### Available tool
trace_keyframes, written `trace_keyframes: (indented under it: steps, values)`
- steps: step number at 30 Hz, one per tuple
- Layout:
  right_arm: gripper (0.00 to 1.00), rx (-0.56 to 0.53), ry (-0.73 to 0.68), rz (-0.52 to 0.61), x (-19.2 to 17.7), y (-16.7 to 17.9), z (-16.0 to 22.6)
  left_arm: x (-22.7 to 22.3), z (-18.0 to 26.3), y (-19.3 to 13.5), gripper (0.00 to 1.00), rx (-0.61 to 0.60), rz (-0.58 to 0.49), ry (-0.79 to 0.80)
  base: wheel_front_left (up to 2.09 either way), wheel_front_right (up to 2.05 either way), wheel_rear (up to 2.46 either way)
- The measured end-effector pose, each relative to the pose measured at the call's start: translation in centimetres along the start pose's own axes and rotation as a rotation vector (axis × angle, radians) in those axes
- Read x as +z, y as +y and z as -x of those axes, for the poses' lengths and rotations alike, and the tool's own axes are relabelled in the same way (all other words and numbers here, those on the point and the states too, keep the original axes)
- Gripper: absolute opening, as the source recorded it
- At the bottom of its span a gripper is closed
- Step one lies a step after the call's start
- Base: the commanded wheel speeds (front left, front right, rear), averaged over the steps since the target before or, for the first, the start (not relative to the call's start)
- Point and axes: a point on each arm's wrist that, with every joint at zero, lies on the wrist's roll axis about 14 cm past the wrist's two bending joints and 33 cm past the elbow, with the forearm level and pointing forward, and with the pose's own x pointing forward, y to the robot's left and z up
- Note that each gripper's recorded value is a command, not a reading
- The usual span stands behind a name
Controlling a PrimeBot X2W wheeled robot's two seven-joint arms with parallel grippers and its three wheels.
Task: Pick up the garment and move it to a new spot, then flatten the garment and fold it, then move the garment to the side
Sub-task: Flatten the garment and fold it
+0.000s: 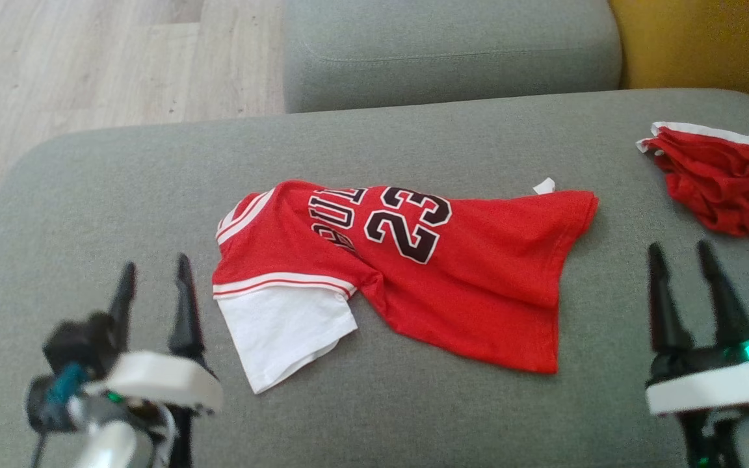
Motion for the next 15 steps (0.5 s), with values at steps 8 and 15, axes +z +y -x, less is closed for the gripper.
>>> trace_keyframes:
  steps: [8,15]
  values:
    - [1.0,-0.013,0.084,-0.02,-2.8,0.1,1.2,-2.5,2.1,-1.6,1.0,-0.023,0.021,0.041,0.0,0.0,0.0]
    - [1.0,-0.018,0.118,-0.02,-3.6,-0.1,1.3,-3.5,1.7,-2.3,1.0,-0.042,0.032,0.055,0.0,0.0,0.0]
